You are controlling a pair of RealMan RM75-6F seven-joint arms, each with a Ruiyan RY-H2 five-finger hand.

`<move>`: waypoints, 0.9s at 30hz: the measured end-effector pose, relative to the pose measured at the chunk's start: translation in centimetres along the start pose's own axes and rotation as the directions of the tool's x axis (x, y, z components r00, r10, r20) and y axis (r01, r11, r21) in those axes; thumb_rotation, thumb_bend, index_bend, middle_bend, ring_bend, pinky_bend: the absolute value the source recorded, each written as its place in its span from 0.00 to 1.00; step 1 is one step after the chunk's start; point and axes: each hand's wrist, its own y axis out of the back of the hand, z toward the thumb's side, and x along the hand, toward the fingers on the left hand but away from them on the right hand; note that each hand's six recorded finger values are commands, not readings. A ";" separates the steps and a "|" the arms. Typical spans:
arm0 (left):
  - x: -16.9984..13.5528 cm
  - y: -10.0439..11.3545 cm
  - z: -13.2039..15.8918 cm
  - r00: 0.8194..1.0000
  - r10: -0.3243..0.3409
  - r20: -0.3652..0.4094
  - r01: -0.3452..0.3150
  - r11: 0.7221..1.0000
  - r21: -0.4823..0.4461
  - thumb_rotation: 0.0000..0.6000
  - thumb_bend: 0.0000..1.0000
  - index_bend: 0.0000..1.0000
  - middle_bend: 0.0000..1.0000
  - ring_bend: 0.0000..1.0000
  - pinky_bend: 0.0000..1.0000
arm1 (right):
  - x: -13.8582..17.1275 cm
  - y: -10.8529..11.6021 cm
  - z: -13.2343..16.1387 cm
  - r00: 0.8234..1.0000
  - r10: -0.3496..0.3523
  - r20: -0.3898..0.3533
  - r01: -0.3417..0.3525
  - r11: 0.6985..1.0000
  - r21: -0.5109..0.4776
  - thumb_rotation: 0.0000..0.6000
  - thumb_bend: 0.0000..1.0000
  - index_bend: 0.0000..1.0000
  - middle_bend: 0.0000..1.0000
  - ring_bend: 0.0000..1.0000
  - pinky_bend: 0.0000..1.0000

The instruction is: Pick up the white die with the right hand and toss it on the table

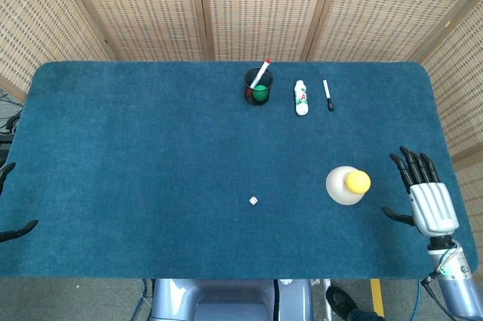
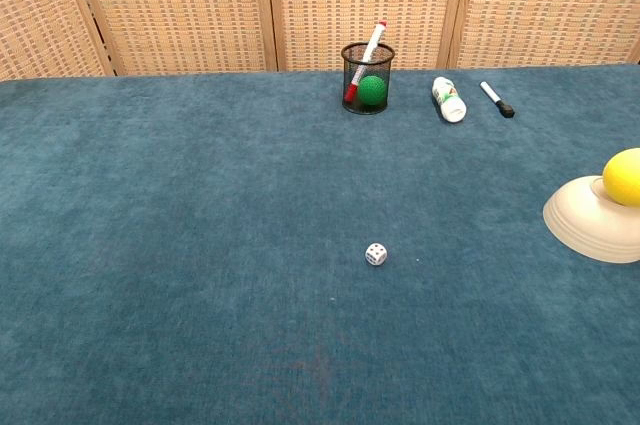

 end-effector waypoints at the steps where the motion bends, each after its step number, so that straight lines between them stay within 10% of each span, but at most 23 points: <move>1: 0.0 0.0 0.0 1.000 0.001 -0.001 -0.001 1.000 0.000 1.00 0.04 0.00 0.00 0.00 0.00 | 0.2 -0.1 -0.1 1.000 0.001 0.002 -0.001 1.000 -0.004 1.00 0.00 0.04 0.00 0.00 0.00; 14: 0.2 -0.2 0.1 1.000 0.000 -0.002 0.000 1.000 0.009 1.00 0.04 0.00 0.00 0.00 0.00 | -1.7 -1.0 2.5 0.990 0.060 -0.130 -0.072 0.993 -0.093 1.00 0.00 0.18 0.00 0.00 0.00; 27: 0.9 -1.4 0.2 1.000 -0.007 -0.024 0.008 0.998 0.067 1.00 0.04 0.00 0.00 0.00 0.00 | -9.6 -5.3 15.9 0.850 0.315 -0.422 -0.366 0.930 -0.043 1.00 0.28 0.37 0.00 0.00 0.00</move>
